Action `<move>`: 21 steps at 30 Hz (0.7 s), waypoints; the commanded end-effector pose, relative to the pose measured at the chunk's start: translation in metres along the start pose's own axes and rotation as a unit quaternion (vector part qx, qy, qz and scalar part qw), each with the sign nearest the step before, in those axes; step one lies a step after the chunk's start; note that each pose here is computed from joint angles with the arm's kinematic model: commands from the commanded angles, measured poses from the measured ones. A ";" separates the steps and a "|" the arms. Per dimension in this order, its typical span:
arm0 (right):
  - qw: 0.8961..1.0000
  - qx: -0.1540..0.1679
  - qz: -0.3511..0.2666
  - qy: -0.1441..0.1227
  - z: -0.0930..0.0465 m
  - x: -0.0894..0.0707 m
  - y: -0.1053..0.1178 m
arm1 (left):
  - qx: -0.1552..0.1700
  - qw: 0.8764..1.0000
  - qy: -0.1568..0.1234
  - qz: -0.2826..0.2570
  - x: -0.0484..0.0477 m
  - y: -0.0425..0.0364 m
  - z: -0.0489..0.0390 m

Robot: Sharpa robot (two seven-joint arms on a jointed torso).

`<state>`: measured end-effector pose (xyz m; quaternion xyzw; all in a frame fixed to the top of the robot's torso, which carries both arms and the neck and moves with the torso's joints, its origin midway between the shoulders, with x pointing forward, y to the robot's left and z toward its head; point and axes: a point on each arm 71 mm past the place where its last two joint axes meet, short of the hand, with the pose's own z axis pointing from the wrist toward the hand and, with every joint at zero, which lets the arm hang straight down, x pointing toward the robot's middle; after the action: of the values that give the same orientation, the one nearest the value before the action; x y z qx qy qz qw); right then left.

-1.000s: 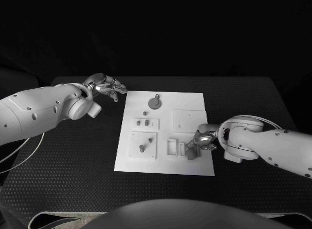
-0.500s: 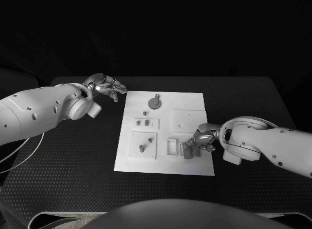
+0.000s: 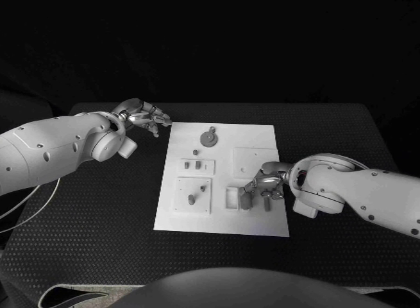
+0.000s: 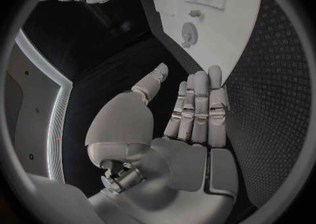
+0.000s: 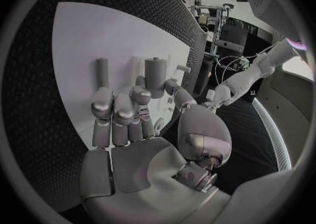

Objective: Assemble the parts on the task board

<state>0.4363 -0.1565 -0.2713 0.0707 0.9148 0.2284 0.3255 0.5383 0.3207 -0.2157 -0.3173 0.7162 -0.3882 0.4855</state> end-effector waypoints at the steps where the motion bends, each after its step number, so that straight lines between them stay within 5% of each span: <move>1: 1.000 -0.006 0.003 -0.007 0.003 -0.002 0.005 | 0.004 1.000 0.007 0.000 0.0024 -0.0019 0.0007; 21: 1.000 -0.011 0.000 0.014 0.012 0.004 0.020 | 0.004 1.000 0.009 0.000 0.0026 -0.0020 0.0006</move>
<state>0.4422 -0.1353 -0.2725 0.0671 0.9140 0.2364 0.3230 0.5384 0.3199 -0.2158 -0.3166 0.7170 -0.3884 0.4846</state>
